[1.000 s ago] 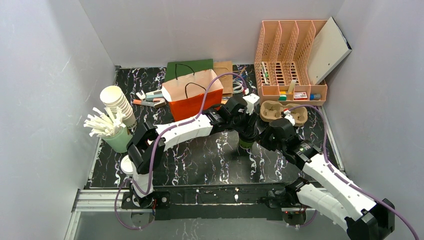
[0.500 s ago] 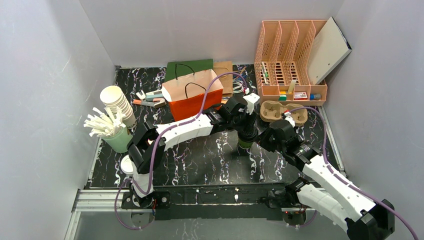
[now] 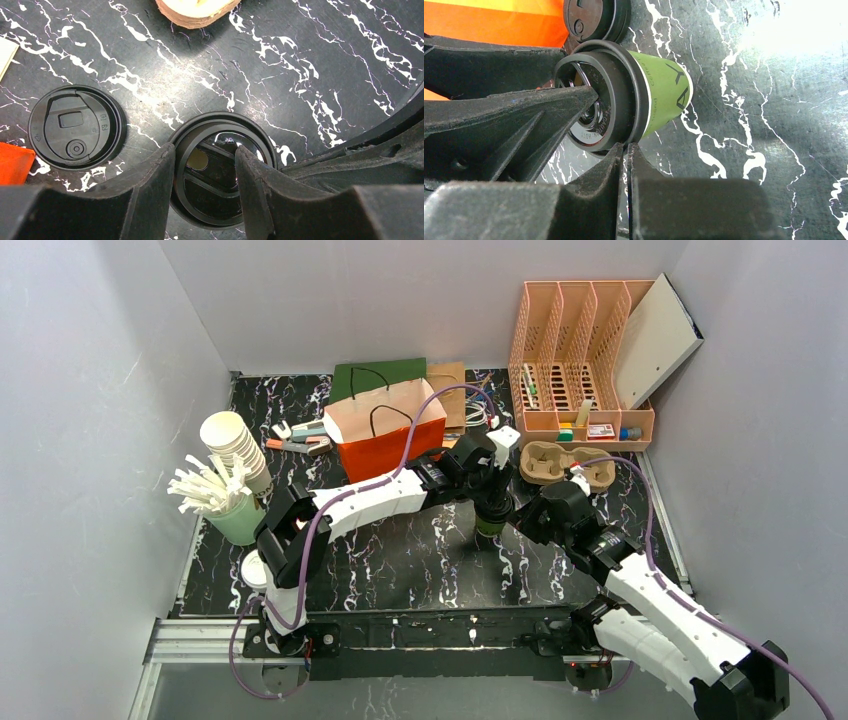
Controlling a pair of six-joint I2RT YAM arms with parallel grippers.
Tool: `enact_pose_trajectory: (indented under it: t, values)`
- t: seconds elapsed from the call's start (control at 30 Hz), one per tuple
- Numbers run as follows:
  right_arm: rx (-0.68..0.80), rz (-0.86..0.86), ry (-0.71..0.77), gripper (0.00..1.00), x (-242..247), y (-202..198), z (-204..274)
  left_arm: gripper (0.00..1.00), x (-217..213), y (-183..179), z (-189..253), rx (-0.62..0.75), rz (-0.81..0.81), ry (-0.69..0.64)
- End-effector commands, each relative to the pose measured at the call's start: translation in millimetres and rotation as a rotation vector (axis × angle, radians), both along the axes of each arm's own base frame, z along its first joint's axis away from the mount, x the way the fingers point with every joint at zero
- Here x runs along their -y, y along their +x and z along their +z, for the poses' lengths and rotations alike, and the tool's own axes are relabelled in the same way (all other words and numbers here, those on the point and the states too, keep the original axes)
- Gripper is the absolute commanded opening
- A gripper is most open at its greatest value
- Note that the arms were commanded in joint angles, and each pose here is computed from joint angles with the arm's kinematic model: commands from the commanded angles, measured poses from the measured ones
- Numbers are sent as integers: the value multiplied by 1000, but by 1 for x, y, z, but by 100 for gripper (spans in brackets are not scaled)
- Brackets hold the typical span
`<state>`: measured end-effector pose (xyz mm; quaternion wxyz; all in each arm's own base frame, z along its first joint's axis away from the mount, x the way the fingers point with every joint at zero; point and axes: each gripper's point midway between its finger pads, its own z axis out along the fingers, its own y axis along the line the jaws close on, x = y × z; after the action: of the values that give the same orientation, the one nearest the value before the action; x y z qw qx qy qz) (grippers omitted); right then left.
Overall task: Pack the takeout coffee
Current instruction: Adjust the cup lid on the coffee cup.
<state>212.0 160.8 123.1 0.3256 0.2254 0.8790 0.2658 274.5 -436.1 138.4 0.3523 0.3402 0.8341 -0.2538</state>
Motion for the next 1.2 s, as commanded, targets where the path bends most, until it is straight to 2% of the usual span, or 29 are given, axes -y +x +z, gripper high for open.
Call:
enact_pose_trajectory:
  t: [0.0,0.47,1.17]
  values:
    - [-141,-7,-94,13,16,-22,-47,44,-9,-23,-30,-70,-44,92]
    - [-229,-27,-123,13,21,-32,-63,41,-16,-31,-52,-108,-45,105]
    - [-399,-99,-196,12,33,-45,-78,39,-17,-36,-63,-130,-51,111]
